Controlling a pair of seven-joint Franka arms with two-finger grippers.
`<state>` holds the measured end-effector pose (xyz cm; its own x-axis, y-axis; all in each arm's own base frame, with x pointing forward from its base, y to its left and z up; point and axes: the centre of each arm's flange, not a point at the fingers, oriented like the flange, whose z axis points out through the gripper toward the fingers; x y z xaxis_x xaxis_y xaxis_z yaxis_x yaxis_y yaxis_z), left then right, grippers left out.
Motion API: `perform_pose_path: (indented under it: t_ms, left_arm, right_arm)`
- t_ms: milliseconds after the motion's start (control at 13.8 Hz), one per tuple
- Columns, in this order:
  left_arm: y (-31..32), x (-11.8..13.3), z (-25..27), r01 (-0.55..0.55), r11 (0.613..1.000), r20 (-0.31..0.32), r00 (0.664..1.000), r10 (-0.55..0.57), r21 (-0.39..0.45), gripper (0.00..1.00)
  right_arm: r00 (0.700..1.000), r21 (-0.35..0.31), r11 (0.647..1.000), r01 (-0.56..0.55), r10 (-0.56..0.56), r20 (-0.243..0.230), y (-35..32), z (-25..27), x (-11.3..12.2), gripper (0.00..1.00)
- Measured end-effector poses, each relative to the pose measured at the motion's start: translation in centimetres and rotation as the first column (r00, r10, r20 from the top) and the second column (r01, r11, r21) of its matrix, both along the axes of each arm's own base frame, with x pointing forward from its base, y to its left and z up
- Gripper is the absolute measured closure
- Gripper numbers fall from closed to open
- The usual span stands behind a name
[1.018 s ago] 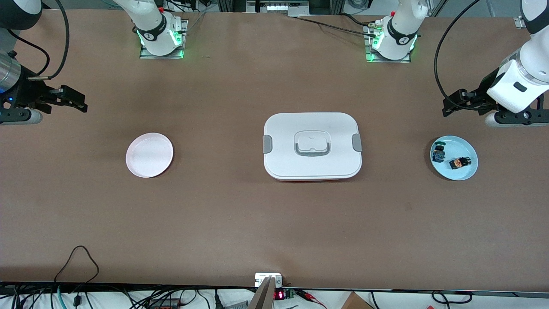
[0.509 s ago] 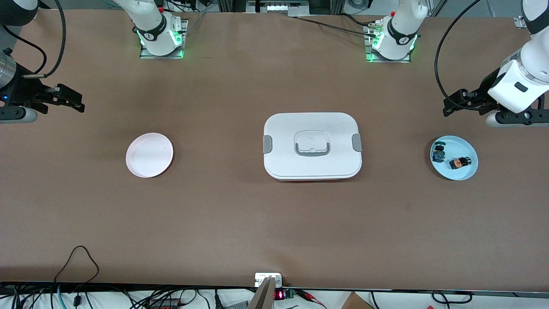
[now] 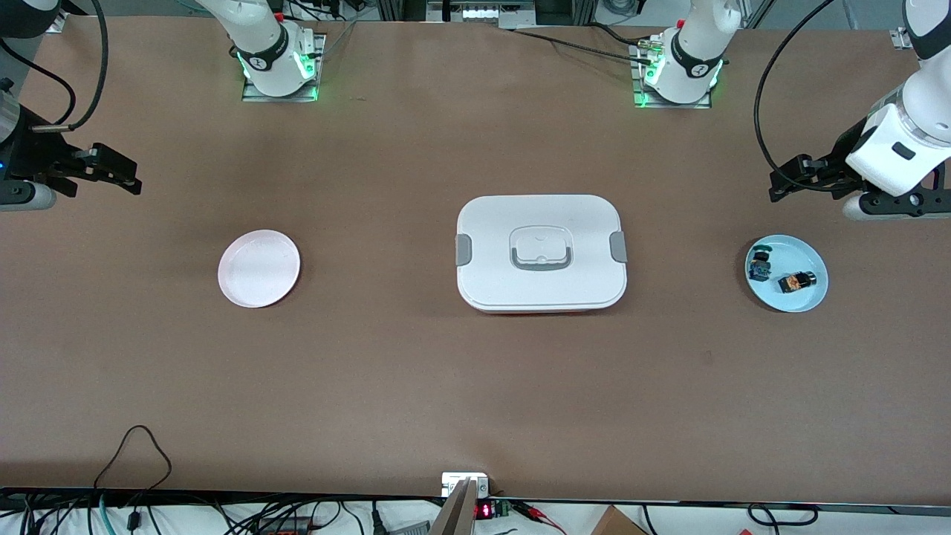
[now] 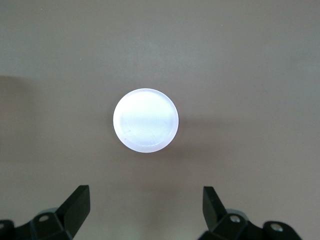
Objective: Transfer orange switch to right arm and place
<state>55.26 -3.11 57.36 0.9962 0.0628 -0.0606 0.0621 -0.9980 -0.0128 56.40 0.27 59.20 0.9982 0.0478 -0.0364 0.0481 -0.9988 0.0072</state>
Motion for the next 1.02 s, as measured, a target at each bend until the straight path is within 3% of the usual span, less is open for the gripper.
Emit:
perform_pose_path:
  t_ms: [218, 436, 655, 873, 1018]
  left_arm:
    - [0.1, 0.1, -1.0, -0.012, 1.0, -0.036, 0.999, 0.013, 0.014, 0.0]
    - [0.3, 0.2, -1.6, -0.127, 0.992, -0.049, 0.991, 0.128, 0.028, 0.0]
    - [1.3, 0.4, -2.5, -0.173, 0.984, -0.082, 0.981, 0.176, 0.042, 0.0]
    - [2.2, 0.4, -3.4, -0.189, 0.98, -0.176, 0.964, 0.197, 0.063, 0.0]
    - [2.2, 1.2, -3.4, -0.19, 0.98, -0.193, 0.961, 0.199, 0.068, 0.0]
  right_arm:
    - [1.0, 0.0, 1.0, 0.0, 0.0, -0.007, 0.0, -0.4, 0.2, 0.0]
    - [1.0, 0.0, 1.0, 0.001, -0.001, -0.013, 0.0, -0.7, 0.3, 0.0]
    - [1.0, 0.0, 1.0, 0.001, -0.001, -0.019, -0.1, -1.1, 0.5, 0.0]
    - [1.0, 0.0, 1.0, 0.002, -0.002, -0.019, -0.1, -1.1, 0.5, 0.0]
    - [1.0, 0.0, 1.0, 0.003, -0.003, -0.019, -0.2, -1.1, 0.5, 0.0]
